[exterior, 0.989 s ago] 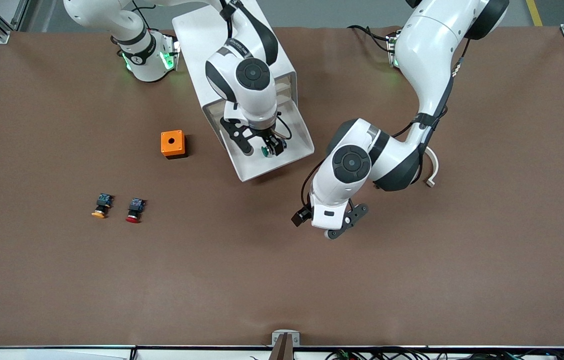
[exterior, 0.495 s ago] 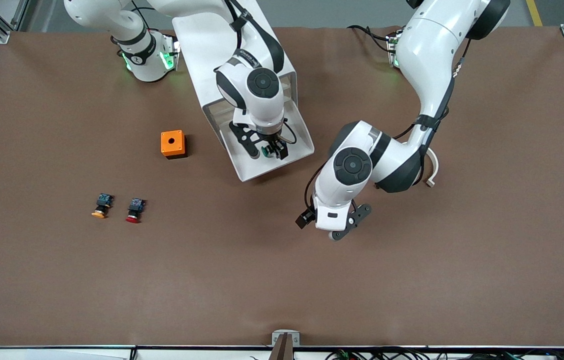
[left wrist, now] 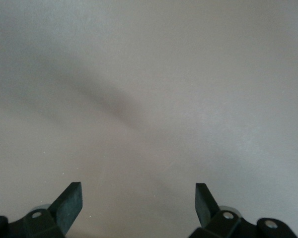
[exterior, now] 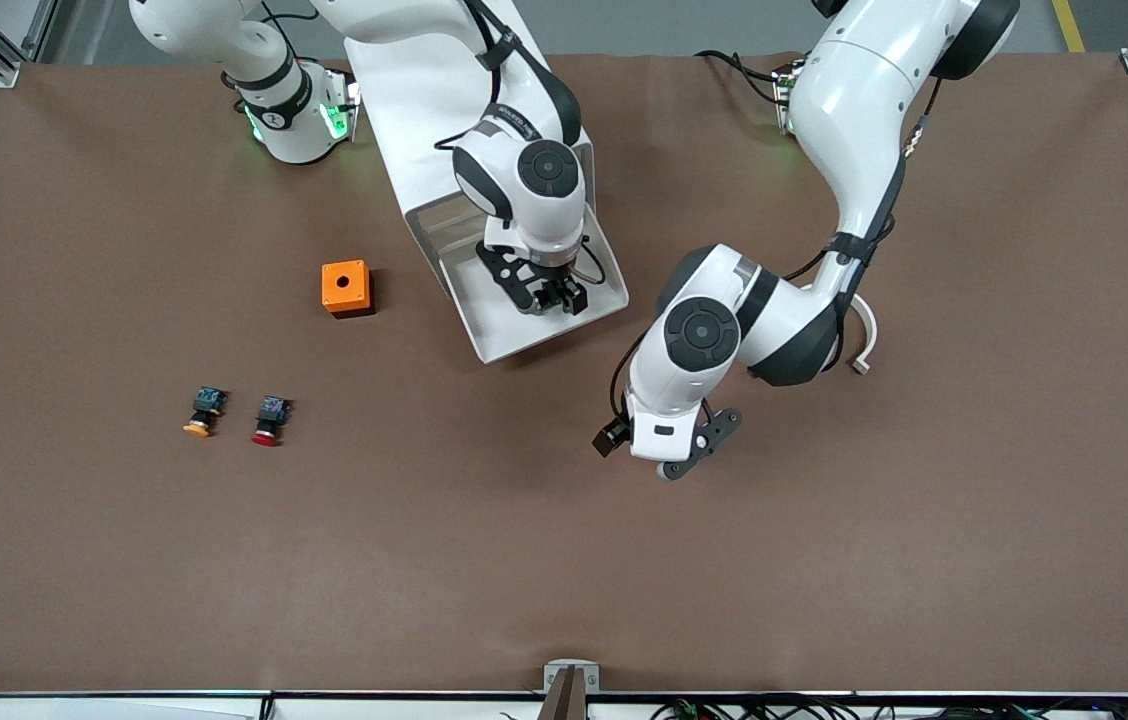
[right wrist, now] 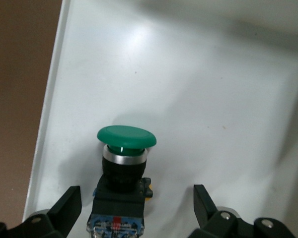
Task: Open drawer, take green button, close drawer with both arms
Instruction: 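Grasp the green push button in the drawer with the right gripper, then carry the green button beside the red button while the left gripper pushes drawer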
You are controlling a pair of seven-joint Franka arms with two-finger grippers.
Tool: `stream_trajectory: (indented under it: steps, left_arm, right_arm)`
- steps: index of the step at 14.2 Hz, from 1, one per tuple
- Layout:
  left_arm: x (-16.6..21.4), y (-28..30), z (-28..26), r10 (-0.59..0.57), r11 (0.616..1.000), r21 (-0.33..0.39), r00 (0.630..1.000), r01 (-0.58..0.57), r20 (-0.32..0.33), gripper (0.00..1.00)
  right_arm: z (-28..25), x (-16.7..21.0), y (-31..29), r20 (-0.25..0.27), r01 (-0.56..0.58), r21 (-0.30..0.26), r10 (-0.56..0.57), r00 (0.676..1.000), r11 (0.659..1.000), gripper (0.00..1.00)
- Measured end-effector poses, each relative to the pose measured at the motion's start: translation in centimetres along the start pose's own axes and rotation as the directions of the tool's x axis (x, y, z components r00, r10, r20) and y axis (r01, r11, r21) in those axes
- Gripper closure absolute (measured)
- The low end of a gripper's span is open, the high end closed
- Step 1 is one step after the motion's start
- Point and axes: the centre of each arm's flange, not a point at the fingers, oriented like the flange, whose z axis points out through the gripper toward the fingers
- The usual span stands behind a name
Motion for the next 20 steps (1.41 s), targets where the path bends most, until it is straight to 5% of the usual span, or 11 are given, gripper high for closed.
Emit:
stream_trajectory:
  steps: [3, 9, 15, 20]
  left_arm:
    - [-0.4, 0.0, 0.8, 0.005, 1.0, 0.008, 1.0, -0.005, 0.004, 0.0]
    - [-0.4, 0.0, 0.9, 0.005, 1.0, 0.01, 1.0, -0.005, 0.005, 0.0]
    - [-0.5, -0.5, 1.9, 0.004, 1.0, 0.03, 1.0, -0.005, 0.011, 0.0]
    - [-1.1, -1.4, 4.0, 0.009, 0.997, 0.072, 1.0, -0.011, 0.026, 0.0]
  right_arm:
    - [0.0, -0.3, -0.1, 0.0, 0.0, 0.002, 0.0, 1.0, 1.0, 0.04]
    - [-1.1, 0.0, -0.8, 0.002, -0.009, 0.024, 0.009, 1.0, 1.0, 0.59]
    - [-3.5, 2.3, -1.9, -0.018, 0.005, -0.022, -0.005, 1.0, 1.0, 0.59]
    - [-9.7, 14.2, -3.1, -0.001, 0.18, -0.032, -0.18, 0.984, 0.983, 0.59]
